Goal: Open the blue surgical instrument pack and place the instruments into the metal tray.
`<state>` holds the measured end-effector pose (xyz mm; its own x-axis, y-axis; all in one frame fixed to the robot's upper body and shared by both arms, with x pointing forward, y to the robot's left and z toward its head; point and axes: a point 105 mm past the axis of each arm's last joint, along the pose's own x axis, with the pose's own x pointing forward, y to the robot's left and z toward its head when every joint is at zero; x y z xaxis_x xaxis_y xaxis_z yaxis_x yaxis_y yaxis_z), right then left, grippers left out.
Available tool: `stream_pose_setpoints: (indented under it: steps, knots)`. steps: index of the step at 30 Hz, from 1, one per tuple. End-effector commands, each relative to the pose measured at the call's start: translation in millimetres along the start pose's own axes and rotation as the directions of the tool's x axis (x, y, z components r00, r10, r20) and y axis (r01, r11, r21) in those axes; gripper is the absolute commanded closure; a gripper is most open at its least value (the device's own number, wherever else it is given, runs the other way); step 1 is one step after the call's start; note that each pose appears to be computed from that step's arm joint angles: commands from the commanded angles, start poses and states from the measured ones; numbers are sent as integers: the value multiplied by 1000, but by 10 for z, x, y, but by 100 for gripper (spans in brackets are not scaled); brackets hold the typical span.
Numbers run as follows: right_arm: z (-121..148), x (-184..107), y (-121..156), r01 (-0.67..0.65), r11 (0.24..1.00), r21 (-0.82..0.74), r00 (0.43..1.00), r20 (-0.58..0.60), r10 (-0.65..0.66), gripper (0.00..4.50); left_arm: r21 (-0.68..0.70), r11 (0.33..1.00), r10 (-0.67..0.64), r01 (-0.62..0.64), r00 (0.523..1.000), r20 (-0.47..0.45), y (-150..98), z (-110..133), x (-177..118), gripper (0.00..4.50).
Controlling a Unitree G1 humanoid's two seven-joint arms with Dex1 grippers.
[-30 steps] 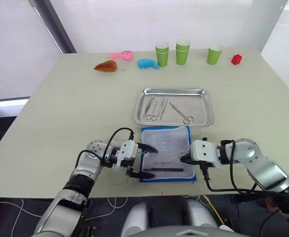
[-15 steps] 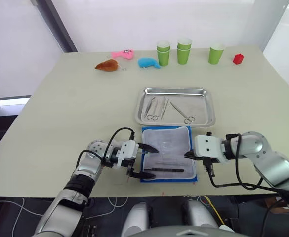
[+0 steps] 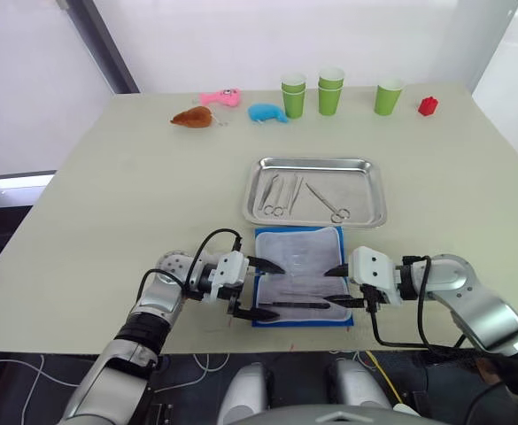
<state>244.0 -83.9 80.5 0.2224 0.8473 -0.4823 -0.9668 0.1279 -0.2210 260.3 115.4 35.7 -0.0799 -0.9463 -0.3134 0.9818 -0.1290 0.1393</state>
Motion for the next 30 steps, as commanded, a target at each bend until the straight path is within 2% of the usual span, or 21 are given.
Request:
stream_pose_setpoints:
  steps: [1,9,13,21,25,30]
  knots:
    - [-58,16,-69,52,999,-9,998,26,-51,244,-260,963,-107,71,986,-125,-463,-570,135,0]
    - [-240,51,3,16,1000,-6,1000,20,-16,244,-259,963,-103,68,987,-126,-458,-567,124,0]
    - [-157,61,3,20,1000,13,996,83,-21,244,-260,963,-103,67,986,-128,-458,-568,117,0]
    - [-72,2,-36,21,1000,-6,991,132,-20,244,-260,963,-105,69,986,-128,-454,-567,114,0]
    - [-135,-13,0,-2,1000,-29,995,103,5,244,-258,964,-106,70,986,-129,-448,-565,115,0]
    - [-256,-13,-59,27,999,-42,998,54,-25,244,-257,964,-106,70,986,-130,-444,-563,114,0]
